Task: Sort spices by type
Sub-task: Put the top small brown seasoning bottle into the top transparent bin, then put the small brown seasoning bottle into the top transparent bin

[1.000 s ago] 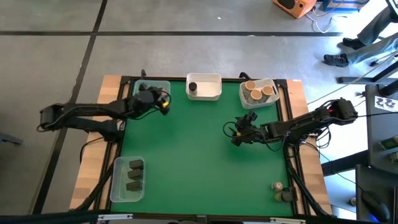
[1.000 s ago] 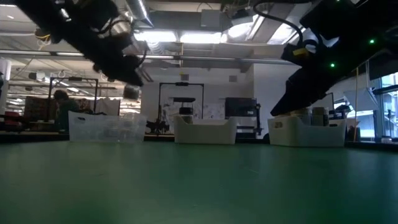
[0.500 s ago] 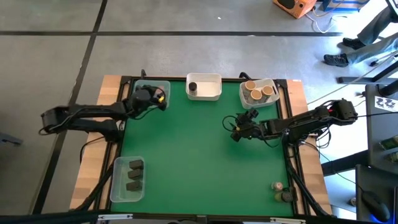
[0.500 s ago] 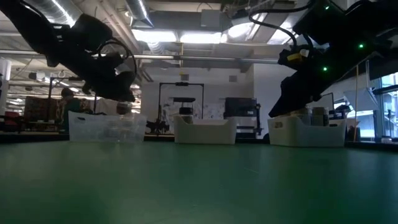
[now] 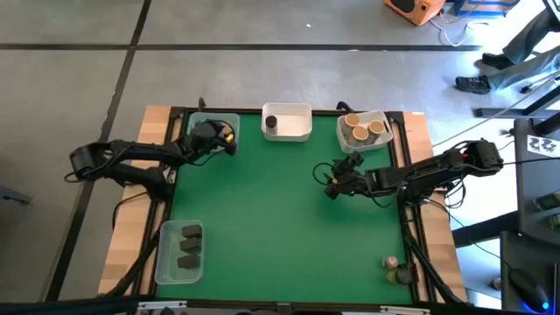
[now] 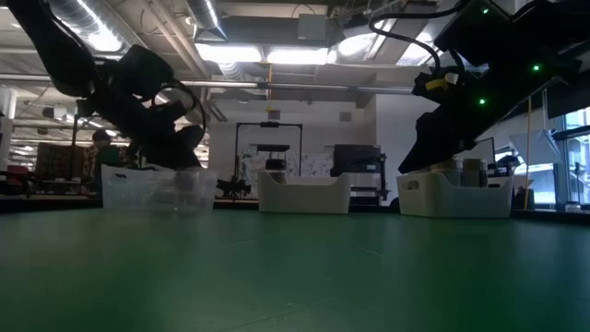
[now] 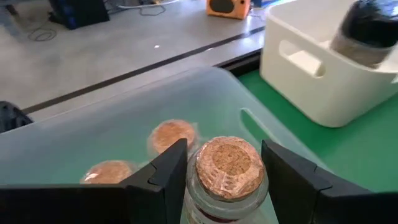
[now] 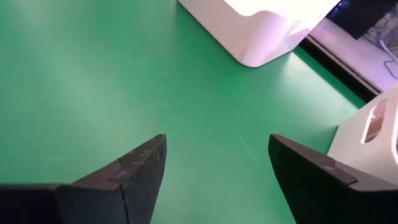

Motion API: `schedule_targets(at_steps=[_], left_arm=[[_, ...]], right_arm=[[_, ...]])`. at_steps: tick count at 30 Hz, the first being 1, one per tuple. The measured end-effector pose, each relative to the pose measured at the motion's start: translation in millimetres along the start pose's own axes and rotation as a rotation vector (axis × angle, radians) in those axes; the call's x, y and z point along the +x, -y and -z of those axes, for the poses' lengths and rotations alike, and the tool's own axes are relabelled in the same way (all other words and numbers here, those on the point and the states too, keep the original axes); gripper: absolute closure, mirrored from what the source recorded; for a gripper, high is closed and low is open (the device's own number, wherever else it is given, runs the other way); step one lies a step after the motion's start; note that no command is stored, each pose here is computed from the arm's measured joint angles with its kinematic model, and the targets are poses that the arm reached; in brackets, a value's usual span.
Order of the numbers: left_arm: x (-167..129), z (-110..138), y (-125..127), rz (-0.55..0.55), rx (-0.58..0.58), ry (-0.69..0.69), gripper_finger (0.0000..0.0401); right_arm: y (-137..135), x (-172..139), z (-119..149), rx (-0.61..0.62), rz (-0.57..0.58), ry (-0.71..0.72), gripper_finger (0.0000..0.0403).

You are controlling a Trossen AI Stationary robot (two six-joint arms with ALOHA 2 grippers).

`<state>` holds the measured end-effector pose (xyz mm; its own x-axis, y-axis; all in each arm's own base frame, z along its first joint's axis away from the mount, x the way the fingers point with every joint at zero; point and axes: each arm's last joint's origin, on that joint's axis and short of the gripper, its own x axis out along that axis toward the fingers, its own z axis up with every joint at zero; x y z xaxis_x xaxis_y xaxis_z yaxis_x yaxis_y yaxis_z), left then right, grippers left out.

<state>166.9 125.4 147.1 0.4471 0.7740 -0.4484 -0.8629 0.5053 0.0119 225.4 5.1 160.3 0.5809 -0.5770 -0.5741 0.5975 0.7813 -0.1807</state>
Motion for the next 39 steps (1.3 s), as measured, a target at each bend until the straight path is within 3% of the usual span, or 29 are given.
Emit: schedule_targets(at_steps=[22, 32, 39], left_arm=[[12.6, 14.8, -0.8, -0.035, 0.026, -0.090, 0.0233], [11.2, 14.0, -1.1, -0.032, 0.006, -0.091, 0.0150], [-0.6, 0.0, -2.9, -0.013, 0.016, -0.046, 0.0142]], right_arm=[[-0.4, -0.1, 0.1, 0.002, -0.016, -0.006, 0.0120], [-0.8, -0.1, 0.3, 0.002, -0.029, -0.012, 0.0120], [-1.1, -0.1, 0.6, 0.001, -0.041, -0.017, 0.0120]])
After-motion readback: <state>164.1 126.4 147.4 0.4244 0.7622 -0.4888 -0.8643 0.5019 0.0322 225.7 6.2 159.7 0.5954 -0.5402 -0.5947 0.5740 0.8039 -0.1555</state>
